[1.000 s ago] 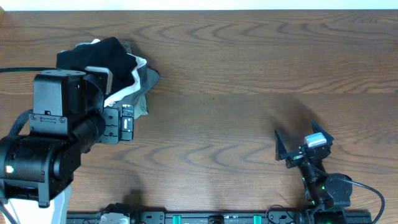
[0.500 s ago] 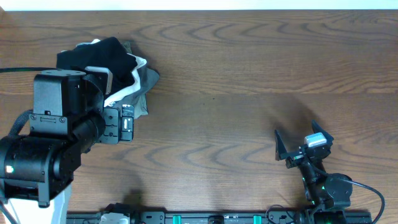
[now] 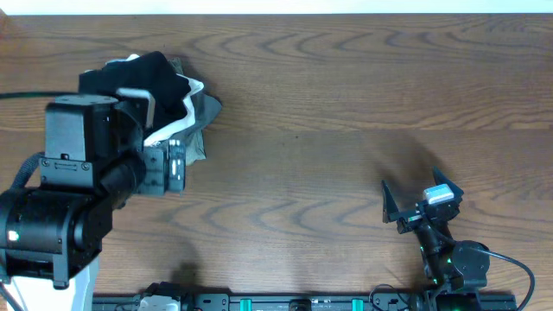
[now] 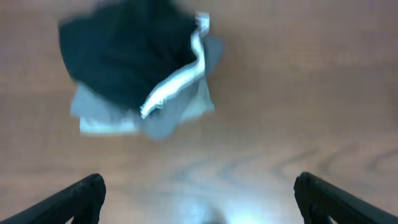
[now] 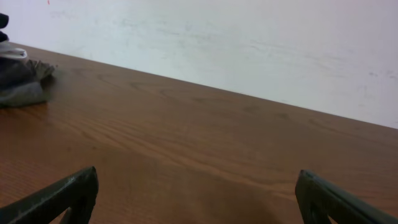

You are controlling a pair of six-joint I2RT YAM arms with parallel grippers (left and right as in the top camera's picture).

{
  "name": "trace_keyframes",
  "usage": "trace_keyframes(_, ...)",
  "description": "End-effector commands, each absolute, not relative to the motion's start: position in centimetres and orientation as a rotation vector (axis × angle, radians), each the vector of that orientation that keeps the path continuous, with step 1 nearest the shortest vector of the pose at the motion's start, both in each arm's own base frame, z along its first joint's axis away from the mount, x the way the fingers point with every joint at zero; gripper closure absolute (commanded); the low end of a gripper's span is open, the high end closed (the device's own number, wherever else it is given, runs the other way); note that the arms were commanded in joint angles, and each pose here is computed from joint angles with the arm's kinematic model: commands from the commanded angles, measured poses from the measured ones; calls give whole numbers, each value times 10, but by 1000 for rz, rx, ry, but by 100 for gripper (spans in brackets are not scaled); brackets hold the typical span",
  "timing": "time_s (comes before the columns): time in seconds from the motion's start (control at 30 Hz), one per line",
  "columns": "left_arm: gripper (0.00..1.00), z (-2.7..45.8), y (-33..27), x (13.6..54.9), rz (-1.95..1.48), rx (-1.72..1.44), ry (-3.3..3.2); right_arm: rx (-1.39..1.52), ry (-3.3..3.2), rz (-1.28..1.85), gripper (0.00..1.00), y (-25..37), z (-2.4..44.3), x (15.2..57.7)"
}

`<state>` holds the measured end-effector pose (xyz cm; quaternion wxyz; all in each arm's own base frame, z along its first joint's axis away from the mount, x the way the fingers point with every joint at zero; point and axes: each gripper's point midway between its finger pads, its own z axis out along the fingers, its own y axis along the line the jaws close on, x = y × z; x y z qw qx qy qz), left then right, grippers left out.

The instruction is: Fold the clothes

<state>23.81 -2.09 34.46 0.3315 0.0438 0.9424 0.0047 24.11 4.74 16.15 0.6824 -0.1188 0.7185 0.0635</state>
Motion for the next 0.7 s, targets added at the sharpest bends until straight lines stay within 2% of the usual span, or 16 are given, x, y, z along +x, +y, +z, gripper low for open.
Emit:
trace_keyframes(0.0,2,361,-20,253,21,94,2347,-258,1612,152,1,48,160,241)
trace_keyframes(0.1,2,379,-21,267,2,77,2212,-258,1612,152,1,48,160,241)
trace_keyframes(0.27,2,383,-19,270,-13,55,2084,-258,1612,152,1,48,160,241)
trace_keyframes(0.67,2,343,-1,269,-12,-16,1808,-258,1612,152,1,48,160,241)
